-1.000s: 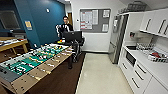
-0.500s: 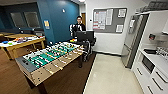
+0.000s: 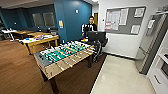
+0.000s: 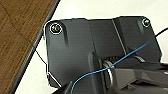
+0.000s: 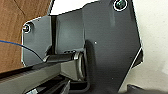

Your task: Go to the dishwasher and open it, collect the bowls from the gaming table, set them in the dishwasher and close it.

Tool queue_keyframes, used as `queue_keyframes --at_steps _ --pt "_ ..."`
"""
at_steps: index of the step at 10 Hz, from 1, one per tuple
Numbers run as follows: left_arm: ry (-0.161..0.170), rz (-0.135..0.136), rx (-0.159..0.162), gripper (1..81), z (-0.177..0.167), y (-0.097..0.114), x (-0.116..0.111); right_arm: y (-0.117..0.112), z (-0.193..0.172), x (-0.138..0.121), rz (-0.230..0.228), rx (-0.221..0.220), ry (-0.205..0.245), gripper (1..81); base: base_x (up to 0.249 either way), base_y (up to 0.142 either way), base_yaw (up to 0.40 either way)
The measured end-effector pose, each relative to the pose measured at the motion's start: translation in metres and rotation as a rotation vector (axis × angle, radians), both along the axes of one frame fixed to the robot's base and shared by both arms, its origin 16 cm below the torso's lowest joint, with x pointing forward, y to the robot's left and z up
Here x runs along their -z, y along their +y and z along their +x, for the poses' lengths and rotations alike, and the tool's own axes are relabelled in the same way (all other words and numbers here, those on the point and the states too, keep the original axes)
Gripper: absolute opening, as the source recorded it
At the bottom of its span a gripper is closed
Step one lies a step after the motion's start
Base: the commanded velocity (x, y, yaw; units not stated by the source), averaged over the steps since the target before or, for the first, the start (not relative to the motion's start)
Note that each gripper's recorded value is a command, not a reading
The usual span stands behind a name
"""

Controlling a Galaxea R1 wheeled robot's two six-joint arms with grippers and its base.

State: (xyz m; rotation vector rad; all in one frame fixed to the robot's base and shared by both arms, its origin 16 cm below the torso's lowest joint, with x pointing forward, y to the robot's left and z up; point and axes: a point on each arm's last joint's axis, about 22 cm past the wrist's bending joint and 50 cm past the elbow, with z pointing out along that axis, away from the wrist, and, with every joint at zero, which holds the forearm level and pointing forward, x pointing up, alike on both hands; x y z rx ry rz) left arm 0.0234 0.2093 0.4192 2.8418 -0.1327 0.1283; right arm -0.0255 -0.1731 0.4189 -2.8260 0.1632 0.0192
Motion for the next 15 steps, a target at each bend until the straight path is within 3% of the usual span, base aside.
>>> queue_keyframes --at_steps 11,15 --pt "-0.004 -0.001 0.003 81.1 0.0004 -0.0006 -0.0001 0.0052 -0.0016 -0.0005 0.007 -0.009 0.006 81.1 0.0 0.0 0.355" --pt "0.011 -0.004 0.006 81.1 -0.007 -0.0037 0.0 0.0057 0.0007 -0.0005 0.008 -0.009 0.0 81.1 0.0 0.0 0.354"
